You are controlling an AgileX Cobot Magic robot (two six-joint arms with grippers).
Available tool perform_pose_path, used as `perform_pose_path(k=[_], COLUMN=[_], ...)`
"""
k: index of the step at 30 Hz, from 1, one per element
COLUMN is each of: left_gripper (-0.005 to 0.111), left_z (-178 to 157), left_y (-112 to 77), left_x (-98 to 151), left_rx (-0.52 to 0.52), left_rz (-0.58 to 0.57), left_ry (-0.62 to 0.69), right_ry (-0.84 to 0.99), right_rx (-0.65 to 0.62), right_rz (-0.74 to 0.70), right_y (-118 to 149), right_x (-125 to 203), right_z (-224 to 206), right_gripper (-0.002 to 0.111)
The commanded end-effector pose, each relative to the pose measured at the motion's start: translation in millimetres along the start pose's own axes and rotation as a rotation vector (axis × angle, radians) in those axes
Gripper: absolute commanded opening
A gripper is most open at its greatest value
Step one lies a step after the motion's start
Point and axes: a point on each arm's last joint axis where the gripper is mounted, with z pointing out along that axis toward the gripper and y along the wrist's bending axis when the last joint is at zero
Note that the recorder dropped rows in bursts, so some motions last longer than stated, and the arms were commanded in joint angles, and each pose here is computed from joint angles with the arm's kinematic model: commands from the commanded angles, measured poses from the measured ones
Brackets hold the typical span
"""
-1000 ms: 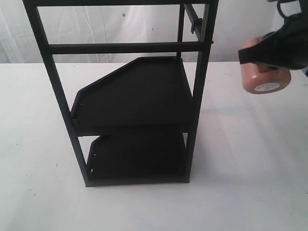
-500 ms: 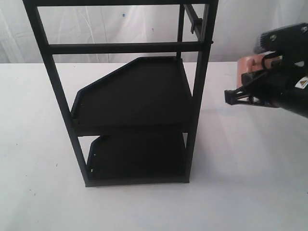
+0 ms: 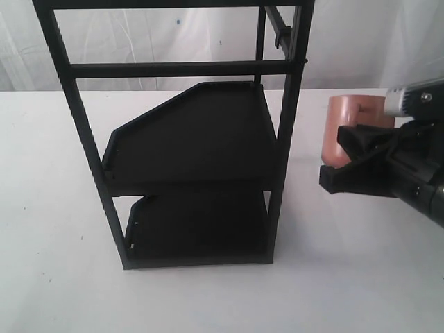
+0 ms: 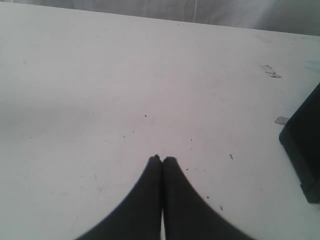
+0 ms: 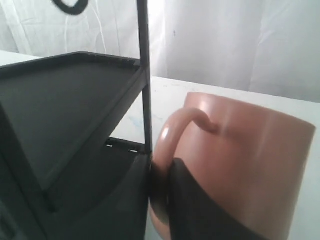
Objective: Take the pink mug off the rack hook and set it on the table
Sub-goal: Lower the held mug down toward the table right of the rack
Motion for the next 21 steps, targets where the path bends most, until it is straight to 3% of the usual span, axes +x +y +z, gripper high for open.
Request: perform_pose_path(k=[1,9,21], left_gripper=[0.000,0.000,0.000], left_z=[0,0,0], left_y=[-0.5,-0.5,-0.5], left_x=[0,0,0], left_rx=[0.008,0.008,0.008], left_rz=[-0.006,-0.006,-0.006], left_ry=[-0.001,-0.001,-0.001], right_ry=[-0.078,-0.194,-0.104], right_rx=[-0.035,-0.145,-0.147], right_rz=[-0.036,-0.004,0.004], right_y=[6,15,19], right_x=[9,14,41], right_z=[-8,-15,15], right_gripper=[0.001,0.000,0.000])
